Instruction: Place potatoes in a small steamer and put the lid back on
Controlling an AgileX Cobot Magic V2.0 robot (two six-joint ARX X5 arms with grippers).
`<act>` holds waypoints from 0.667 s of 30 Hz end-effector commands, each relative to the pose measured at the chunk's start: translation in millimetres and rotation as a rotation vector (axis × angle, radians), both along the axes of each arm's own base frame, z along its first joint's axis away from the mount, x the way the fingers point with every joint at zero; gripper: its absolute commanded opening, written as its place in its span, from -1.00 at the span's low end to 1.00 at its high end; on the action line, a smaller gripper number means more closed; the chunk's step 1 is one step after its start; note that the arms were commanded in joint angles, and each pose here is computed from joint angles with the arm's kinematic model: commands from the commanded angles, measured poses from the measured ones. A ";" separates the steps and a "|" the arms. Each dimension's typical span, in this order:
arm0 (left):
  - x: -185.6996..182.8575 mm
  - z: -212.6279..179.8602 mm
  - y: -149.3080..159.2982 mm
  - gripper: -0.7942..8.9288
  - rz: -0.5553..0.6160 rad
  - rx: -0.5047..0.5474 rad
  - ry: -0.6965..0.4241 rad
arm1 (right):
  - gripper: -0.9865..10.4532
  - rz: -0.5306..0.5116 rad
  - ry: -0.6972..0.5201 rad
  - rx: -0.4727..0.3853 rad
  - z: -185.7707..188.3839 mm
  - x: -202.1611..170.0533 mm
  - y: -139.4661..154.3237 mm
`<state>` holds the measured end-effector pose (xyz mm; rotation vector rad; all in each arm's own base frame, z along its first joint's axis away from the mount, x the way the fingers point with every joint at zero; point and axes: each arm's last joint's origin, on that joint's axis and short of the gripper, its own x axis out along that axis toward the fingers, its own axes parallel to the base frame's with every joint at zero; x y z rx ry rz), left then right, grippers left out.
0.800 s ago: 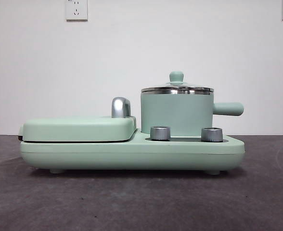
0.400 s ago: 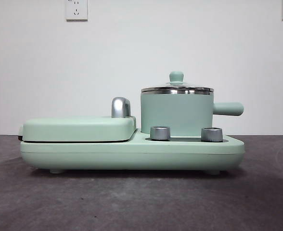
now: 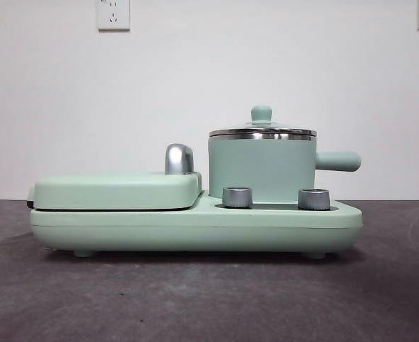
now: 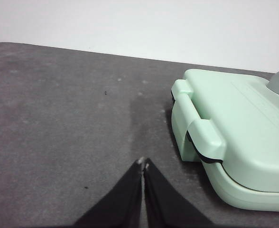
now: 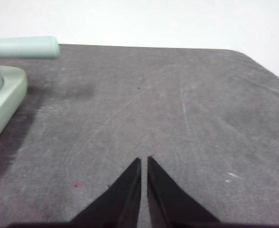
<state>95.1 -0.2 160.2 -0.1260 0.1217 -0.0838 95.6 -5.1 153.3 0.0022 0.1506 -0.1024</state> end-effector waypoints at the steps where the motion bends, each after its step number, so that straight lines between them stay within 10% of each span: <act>1: 1.1 -5.6 0.2 -0.82 0.002 -0.001 0.009 | -0.80 0.005 -0.002 0.017 -1.4 0.3 0.6; 20: 1.1 -5.4 0.2 -0.82 0.002 -0.001 0.008 | -0.80 0.001 -0.004 0.016 -1.0 0.3 0.5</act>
